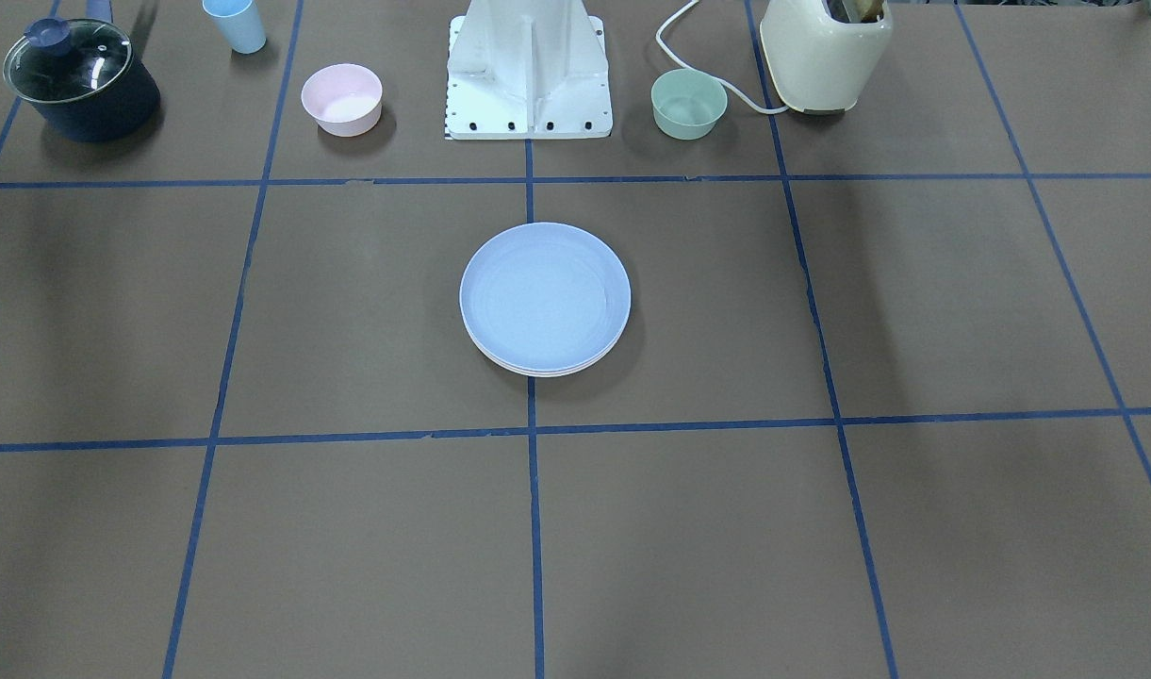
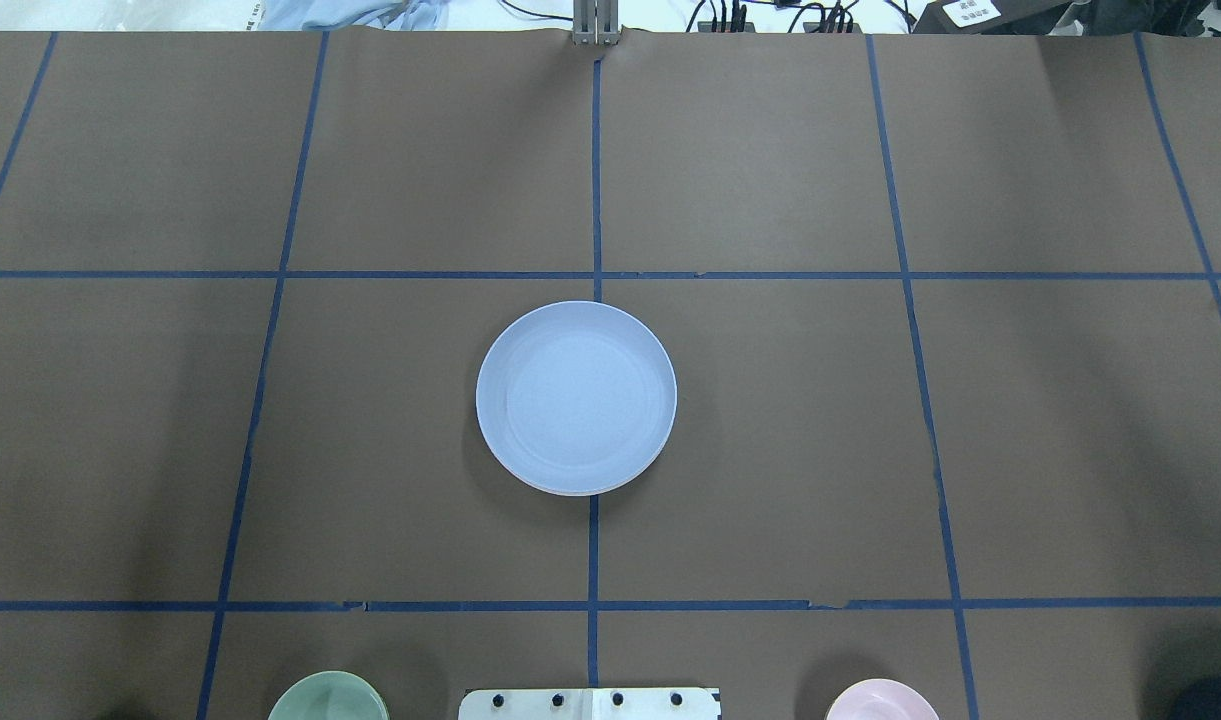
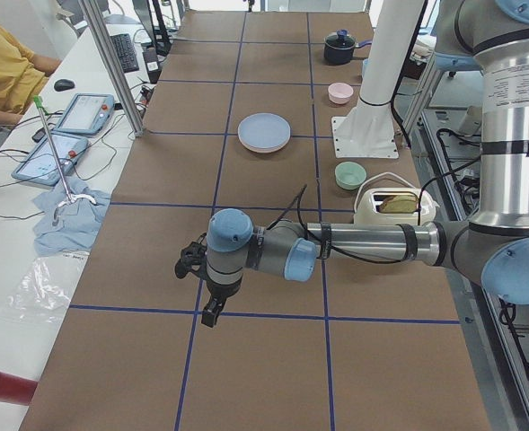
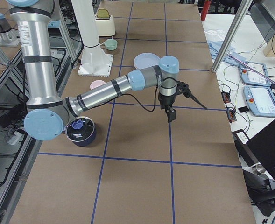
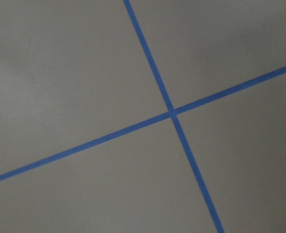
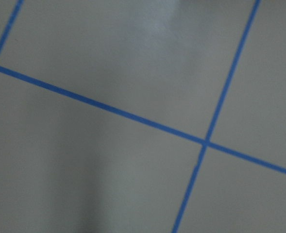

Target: Stack three plates with pink and blue

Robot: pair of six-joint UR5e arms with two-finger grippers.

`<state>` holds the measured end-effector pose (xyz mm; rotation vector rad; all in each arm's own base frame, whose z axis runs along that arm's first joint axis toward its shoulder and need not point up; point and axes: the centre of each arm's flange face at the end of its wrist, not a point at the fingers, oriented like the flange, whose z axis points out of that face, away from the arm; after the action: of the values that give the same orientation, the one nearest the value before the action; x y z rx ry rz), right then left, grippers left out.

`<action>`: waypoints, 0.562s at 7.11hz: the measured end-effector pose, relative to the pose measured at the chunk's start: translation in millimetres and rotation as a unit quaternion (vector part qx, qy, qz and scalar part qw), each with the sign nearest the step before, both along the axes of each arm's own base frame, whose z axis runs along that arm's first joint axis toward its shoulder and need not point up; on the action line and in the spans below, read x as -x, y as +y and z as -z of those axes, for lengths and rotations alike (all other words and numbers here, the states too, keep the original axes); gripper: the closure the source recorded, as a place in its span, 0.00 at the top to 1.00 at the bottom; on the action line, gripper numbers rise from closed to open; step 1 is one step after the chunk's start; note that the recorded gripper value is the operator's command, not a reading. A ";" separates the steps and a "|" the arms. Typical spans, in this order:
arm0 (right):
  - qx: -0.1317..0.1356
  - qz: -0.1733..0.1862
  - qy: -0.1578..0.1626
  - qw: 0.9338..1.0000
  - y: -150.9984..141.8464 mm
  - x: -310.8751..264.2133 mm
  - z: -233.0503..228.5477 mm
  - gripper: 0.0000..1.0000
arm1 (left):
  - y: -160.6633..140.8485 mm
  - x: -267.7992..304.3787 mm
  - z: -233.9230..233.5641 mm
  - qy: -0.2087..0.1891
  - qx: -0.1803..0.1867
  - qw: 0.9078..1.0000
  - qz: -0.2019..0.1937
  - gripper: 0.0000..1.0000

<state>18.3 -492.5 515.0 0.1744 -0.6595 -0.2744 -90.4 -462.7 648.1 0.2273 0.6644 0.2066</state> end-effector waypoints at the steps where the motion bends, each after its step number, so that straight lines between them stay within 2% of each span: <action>1: 0.043 -0.017 -0.004 0.999 37.6 -30.9 -50.6 1.00 | 7.7 11.9 -4.7 0.000 0.018 1.000 0.012 1.00; 2: 0.079 -0.028 -0.003 0.997 70.0 -44.8 -86.8 1.00 | 13.0 18.5 -8.7 0.000 0.028 0.999 0.020 1.00; 4: 0.106 -0.044 -0.005 0.993 100.7 -50.7 -111.1 1.00 | 15.9 23.0 -6.2 0.004 0.028 0.999 0.025 1.00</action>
<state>69.0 -391.7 626.1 0.0010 -0.6846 -0.1177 -113.4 -446.8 654.3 0.1913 0.6701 0.1384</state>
